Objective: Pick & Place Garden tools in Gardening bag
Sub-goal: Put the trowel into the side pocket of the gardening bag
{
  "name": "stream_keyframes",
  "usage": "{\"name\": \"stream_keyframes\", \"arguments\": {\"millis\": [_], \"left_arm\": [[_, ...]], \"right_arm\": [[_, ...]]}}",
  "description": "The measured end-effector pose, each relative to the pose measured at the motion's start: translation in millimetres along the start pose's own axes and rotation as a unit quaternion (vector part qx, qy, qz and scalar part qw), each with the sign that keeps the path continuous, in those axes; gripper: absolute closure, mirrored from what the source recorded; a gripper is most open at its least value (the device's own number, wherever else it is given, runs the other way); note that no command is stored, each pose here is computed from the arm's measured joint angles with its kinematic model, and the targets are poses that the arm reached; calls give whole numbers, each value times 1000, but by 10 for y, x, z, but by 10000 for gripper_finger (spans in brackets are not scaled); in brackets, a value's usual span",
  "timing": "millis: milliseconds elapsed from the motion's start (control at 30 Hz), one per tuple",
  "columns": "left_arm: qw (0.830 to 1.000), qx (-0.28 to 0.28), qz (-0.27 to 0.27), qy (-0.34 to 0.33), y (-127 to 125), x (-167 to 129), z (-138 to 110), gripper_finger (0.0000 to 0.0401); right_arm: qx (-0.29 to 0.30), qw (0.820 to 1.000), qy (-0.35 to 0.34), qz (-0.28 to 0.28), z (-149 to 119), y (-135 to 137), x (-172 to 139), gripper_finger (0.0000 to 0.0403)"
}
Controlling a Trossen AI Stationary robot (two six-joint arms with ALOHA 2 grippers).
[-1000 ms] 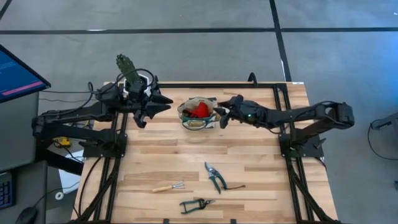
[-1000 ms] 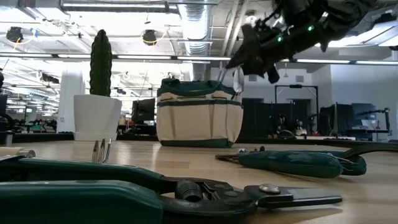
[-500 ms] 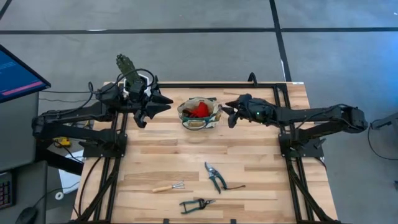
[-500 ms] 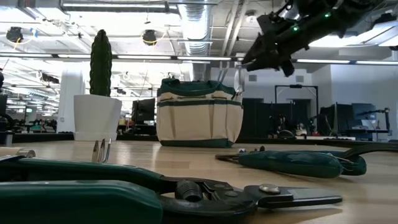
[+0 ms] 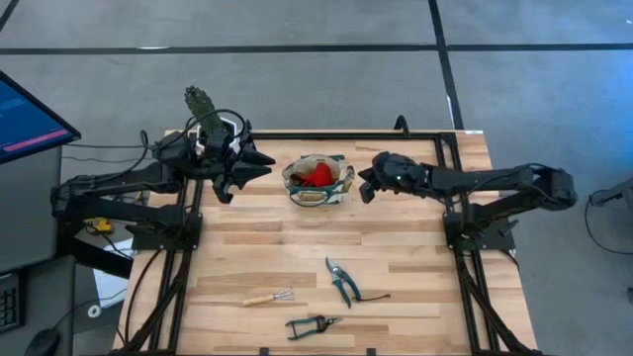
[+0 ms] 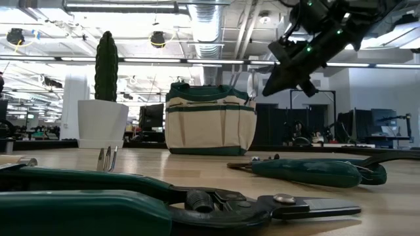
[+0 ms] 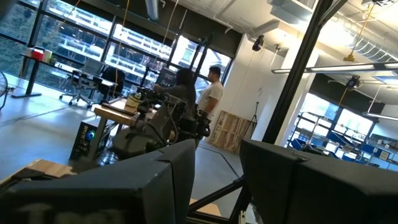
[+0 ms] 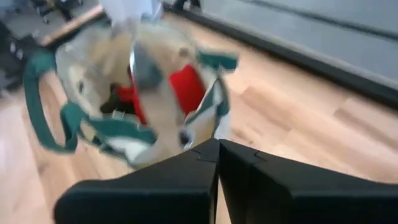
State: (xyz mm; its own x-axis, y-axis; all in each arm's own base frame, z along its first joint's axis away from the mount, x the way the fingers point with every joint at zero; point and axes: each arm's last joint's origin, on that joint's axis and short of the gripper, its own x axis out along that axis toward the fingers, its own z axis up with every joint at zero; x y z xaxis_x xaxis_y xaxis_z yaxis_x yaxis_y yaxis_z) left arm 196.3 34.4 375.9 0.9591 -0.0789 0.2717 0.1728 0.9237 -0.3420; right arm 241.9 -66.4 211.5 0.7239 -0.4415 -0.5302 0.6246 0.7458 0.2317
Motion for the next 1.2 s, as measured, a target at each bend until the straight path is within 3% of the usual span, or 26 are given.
{"name": "stream_keyframes", "arguments": {"millis": [300, 767, 1200], "left_arm": [[1000, -1, 1, 3, 3, 0, -6, 284], [1000, -4, 6, 12, 11, 0, -23, 284], [999, -12, 15, 32, 29, -3, -63, 284]], "right_arm": [[4, 1000, -21, 22, 10, 71, 63, 403], [19, 994, 14, 104, -41, 196, 32, 403], [43, 992, 6, 116, 58, 260, -70, 403]]}}
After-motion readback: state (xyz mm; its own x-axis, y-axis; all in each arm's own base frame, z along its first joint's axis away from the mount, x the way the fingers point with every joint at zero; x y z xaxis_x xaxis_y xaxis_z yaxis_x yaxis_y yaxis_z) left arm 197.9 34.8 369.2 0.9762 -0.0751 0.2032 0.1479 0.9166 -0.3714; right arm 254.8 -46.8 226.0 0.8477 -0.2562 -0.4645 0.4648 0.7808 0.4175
